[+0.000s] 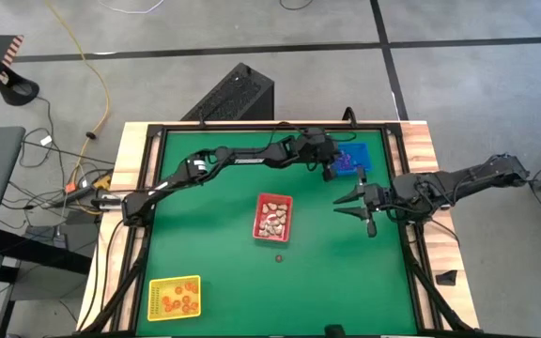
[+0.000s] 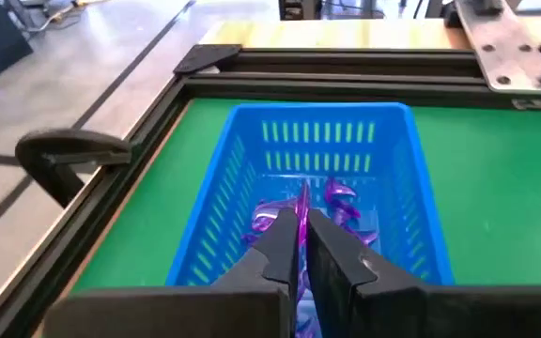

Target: Sort Halloween decoration

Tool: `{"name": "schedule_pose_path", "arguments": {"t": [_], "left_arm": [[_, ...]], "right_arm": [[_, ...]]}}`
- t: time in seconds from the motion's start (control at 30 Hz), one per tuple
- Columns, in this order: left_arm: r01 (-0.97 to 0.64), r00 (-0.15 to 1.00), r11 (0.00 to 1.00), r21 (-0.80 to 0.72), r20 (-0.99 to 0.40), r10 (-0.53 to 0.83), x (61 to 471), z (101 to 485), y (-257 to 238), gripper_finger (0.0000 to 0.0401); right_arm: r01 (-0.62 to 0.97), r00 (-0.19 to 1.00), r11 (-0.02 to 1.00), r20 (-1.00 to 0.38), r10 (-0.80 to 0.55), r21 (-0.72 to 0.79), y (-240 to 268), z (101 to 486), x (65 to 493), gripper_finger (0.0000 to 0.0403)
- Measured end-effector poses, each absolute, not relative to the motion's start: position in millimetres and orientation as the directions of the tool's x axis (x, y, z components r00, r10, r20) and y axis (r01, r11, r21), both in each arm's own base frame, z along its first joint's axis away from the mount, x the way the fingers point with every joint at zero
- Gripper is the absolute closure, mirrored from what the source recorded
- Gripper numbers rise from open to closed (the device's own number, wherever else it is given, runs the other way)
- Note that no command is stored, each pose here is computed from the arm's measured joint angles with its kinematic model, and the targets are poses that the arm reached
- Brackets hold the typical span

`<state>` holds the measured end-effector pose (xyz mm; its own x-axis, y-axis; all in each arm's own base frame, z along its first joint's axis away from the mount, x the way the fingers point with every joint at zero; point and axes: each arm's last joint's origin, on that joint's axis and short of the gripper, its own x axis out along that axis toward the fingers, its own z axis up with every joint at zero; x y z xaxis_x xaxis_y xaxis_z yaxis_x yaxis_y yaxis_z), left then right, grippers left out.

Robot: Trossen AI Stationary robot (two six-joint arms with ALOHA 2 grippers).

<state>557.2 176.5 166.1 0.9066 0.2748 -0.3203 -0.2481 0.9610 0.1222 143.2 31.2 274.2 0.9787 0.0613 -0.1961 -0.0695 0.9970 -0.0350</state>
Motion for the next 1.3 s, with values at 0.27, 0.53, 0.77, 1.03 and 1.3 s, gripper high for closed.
{"name": "schedule_pose_path", "arguments": {"t": [0.27, 0.53, 0.77, 1.03, 1.3], "left_arm": [[-0.191, 0.908, 0.955, 0.226, -0.328, 0.259, 559, 170, 167, 0.0323], [-0.225, 0.751, 0.905, 0.36, -0.528, 0.397, 553, 198, 146, 0.0259], [-0.119, 0.566, 0.867, 0.485, -0.684, 0.46, 513, 266, 101, 0.0259], [-0.117, 0.457, 0.882, 0.456, -0.764, 0.455, 450, 341, 42, 0.0273], [0.096, 0.503, 0.949, 0.301, -0.837, 0.215, 418, 364, -63, 0.0276]], "right_arm": [[-0.07, 0.977, 0.997, -0.204, 0.061, -0.039, 31, 273, 143, 0.0284], [-0.075, 0.982, 0.997, -0.173, 0.07, -0.026, 32, 277, 143, 0.0284], [-0.111, 0.982, 0.993, -0.154, 0.105, -0.027, 38, 279, 142, 0.0284], [-0.146, 0.983, 0.989, -0.115, 0.143, -0.022, 43, 282, 142, 0.0284], [-0.147, 0.982, 0.989, -0.122, 0.146, 0.003, 46, 281, 147, 0.0284]]}}
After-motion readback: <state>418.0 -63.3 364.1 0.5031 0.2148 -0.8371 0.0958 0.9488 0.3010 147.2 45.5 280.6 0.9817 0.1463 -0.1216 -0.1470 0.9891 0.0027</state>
